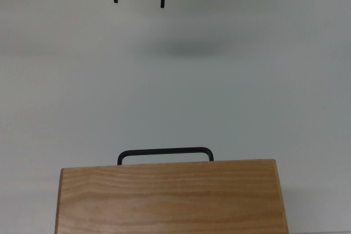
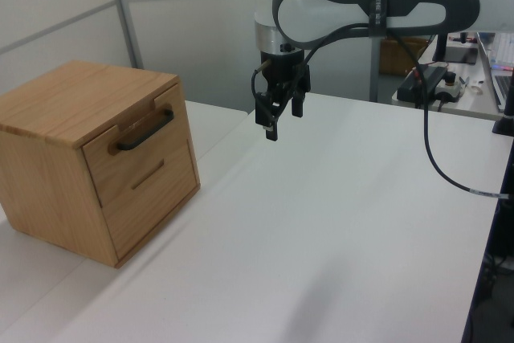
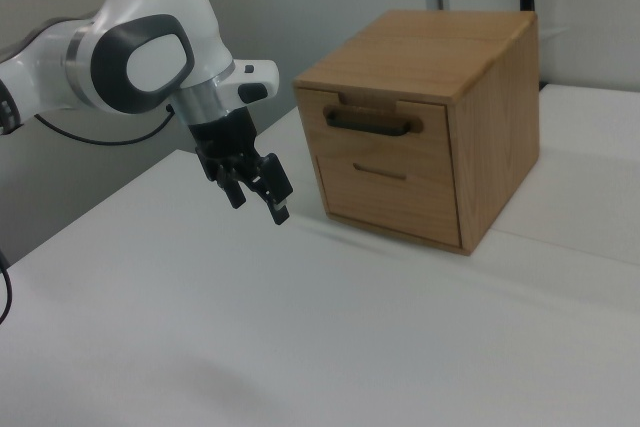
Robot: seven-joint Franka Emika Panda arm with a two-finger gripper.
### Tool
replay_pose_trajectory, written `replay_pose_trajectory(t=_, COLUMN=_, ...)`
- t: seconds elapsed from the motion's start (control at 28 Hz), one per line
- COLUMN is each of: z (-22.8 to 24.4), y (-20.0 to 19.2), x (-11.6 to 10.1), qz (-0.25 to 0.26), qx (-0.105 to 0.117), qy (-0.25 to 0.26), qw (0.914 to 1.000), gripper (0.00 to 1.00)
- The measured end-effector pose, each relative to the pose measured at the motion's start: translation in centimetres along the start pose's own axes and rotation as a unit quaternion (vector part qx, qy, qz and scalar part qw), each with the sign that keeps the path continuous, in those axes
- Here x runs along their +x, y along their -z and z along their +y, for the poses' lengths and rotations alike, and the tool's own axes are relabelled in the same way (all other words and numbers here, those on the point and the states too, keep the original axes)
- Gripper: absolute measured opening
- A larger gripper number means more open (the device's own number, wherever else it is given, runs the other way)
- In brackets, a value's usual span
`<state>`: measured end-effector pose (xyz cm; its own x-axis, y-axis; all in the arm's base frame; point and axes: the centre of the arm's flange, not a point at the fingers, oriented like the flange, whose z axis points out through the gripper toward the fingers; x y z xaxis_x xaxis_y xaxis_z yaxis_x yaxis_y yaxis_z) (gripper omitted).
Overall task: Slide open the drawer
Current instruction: 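Move the open gripper toward the black handle of the upper drawer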
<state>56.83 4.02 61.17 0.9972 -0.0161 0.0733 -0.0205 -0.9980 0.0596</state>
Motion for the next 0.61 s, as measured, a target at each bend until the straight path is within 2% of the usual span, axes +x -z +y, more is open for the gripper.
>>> replay_pose_trajectory(t=0.46, z=1.2, y=-0.23, x=0.14, qz=-0.002, qx=0.003, qy=0.003, qw=1.0, gripper=1.0)
replay_pose_trajectory(t=0.61, z=0.93, y=-0.32, x=0.19, qz=-0.004, qx=0.014, qy=0.002, qw=0.9999, gripper=1.0)
